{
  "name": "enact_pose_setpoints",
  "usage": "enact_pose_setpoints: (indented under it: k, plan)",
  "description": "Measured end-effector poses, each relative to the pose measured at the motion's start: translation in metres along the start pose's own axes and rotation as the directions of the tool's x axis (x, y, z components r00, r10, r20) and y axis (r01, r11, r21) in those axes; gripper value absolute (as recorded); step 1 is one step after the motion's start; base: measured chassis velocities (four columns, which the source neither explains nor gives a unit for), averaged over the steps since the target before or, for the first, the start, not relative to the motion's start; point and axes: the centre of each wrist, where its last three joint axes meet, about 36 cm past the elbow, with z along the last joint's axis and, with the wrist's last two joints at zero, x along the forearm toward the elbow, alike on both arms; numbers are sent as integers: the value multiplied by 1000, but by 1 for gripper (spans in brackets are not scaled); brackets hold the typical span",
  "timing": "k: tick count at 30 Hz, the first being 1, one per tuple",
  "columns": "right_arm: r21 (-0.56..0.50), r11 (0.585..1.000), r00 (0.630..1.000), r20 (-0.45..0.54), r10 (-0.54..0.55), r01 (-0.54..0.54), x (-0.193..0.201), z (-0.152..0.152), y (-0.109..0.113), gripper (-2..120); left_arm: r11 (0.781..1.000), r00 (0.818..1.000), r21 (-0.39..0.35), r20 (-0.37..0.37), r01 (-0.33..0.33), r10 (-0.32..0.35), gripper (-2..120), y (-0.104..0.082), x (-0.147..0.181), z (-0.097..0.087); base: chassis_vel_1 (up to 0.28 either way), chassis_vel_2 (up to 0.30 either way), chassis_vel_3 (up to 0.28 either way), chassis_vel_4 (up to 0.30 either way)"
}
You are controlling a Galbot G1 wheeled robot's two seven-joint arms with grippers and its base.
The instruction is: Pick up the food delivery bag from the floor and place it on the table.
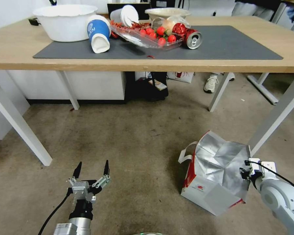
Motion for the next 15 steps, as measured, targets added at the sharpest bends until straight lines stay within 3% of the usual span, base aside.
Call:
enact_pose_setpoints:
  k: [3, 10, 15]
  plan:
    - [3, 1000, 1000, 3, -3, 3, 1, -2, -1, 0, 1000, 1000, 1, 4, 3, -3, 100, 0, 0, 0, 0, 0, 0, 0]
    - [7, 1000, 1000, 1, -12, 12, 1, -2, -2, 0, 1000, 1000, 0, 7, 7, -7, 100, -1, 0, -1, 0, 0, 0, 0]
    - [30, 989, 988, 62, -144, 143, 9, -7, -8, 0, 1000, 1000, -1, 7, 10, -10, 100, -1, 1, 0, 0, 0, 0, 0]
